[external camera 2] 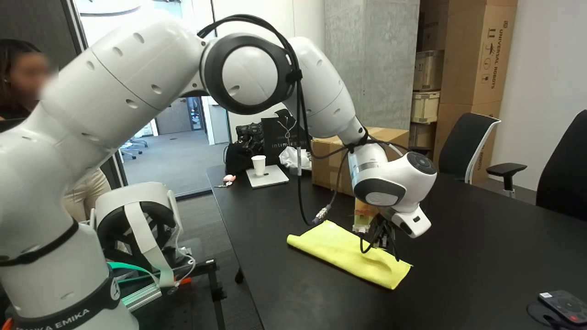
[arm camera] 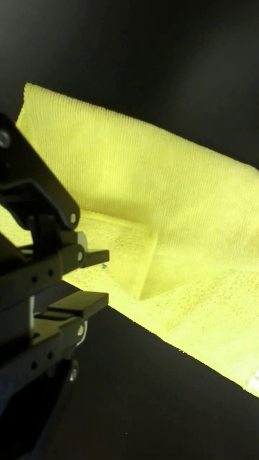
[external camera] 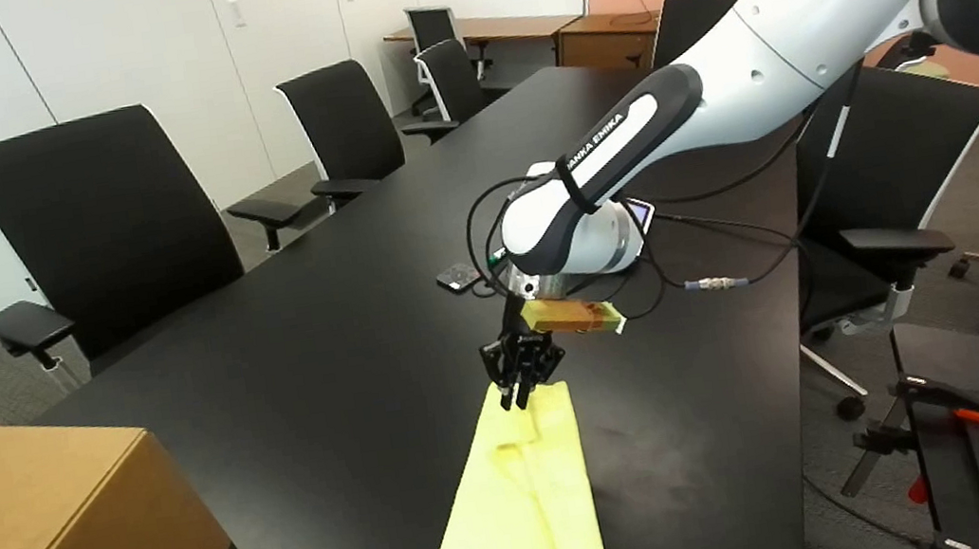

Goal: Fold the cloth

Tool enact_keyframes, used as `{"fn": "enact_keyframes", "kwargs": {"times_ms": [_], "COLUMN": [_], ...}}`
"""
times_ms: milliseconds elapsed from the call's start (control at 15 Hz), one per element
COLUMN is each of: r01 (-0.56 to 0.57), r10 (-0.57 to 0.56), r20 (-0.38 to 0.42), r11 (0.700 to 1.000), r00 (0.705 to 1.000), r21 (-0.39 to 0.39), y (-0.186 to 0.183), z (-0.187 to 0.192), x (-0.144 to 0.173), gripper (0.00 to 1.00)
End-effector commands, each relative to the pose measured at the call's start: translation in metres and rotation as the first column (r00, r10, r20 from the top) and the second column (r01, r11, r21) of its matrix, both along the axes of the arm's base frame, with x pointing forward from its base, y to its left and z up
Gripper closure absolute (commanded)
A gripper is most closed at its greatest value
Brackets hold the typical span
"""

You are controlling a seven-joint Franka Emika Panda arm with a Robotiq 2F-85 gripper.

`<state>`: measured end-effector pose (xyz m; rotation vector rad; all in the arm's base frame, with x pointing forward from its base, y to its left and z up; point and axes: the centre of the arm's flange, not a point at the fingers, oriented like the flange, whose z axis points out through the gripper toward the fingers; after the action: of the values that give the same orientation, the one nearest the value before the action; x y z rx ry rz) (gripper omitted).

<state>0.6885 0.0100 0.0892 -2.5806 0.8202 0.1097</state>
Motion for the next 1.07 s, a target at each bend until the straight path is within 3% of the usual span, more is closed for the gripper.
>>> {"fn": "enact_keyframes", "kwargs": {"times_ms": [0, 333, 533, 733, 1000], "r01": [0.018, -0.051, -0.155, -0.300, -0.481], "r10": [-0.017, 0.045, 0.135, 0.258, 0.406], "r20": [0.011, -0.056, -0.124, -0.194, -0.272], "r11": [0.998, 0.993, 0.974, 0.926, 0.811], "r00": [1.000, 0.997, 0.983, 0.946, 0.872], "r21": [-0.058, -0.107, -0.164, -0.231, -0.333], "y": [0.015, 0.075, 0.127, 0.173, 0.227], "z": [0.004, 0.018, 0.023, 0.030, 0.031], "x": [0.006, -0.035, -0.069, -0.102, -0.143], "gripper": [0.42, 0.04, 0.00, 0.00, 0.00]}}
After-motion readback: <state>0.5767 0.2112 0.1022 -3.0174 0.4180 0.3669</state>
